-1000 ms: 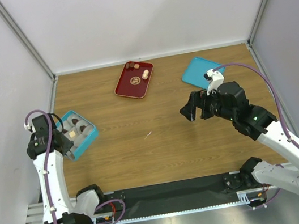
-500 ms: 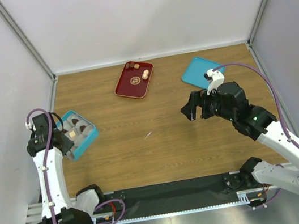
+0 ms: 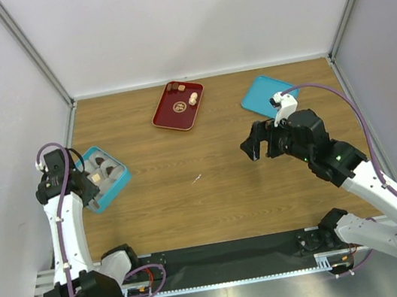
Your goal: Pack the chocolate
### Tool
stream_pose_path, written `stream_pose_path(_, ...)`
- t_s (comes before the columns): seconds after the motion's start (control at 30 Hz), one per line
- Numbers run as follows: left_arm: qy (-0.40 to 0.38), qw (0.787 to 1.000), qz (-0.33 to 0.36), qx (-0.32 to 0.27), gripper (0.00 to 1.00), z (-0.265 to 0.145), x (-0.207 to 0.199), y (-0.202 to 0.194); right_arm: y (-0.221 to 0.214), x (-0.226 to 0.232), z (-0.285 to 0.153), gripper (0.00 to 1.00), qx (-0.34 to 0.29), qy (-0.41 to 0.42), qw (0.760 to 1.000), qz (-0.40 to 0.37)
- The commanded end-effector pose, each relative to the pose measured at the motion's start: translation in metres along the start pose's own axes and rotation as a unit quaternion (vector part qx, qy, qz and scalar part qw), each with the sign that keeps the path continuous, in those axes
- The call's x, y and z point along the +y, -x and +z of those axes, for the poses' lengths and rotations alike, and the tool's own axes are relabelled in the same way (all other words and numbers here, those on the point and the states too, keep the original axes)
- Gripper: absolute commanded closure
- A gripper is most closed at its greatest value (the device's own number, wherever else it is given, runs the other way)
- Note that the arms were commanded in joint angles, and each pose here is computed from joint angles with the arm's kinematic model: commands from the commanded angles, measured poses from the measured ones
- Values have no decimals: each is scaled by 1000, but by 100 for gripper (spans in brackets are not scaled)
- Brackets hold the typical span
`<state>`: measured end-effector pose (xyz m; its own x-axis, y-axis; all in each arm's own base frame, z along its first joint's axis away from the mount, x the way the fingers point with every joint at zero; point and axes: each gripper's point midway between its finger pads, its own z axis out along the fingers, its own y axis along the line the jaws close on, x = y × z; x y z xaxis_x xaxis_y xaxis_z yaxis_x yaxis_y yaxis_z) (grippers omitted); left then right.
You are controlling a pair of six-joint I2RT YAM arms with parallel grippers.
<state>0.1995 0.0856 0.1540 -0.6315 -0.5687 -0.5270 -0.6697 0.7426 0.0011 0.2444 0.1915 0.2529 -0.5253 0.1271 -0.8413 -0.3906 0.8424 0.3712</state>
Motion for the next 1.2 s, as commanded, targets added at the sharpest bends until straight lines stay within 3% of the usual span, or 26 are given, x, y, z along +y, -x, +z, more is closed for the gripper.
stream_pose_path(0.0,-6,1000,1,-13,57,0,-1,8,12,2,-6,0,-23,-2,1000,-12)
stream_pose_path(0.3,-6,1000,6,-27,55,-3,0,15,12,-5,-6,0,-21,-13,1000,-9)
stream_pose_path(0.57,-47,995,46,-79,56,-40,-32,57,14,-14,0,0,-20,-21,1000,10)
stream_pose_path(0.87,-151,962,184,-133,57,-90,-145,86,26,-7,12,0,1,-18,999,31)
stream_pose_path(1.17,-260,914,282,-136,57,-77,-263,66,43,-17,7,0,1,-31,998,50)
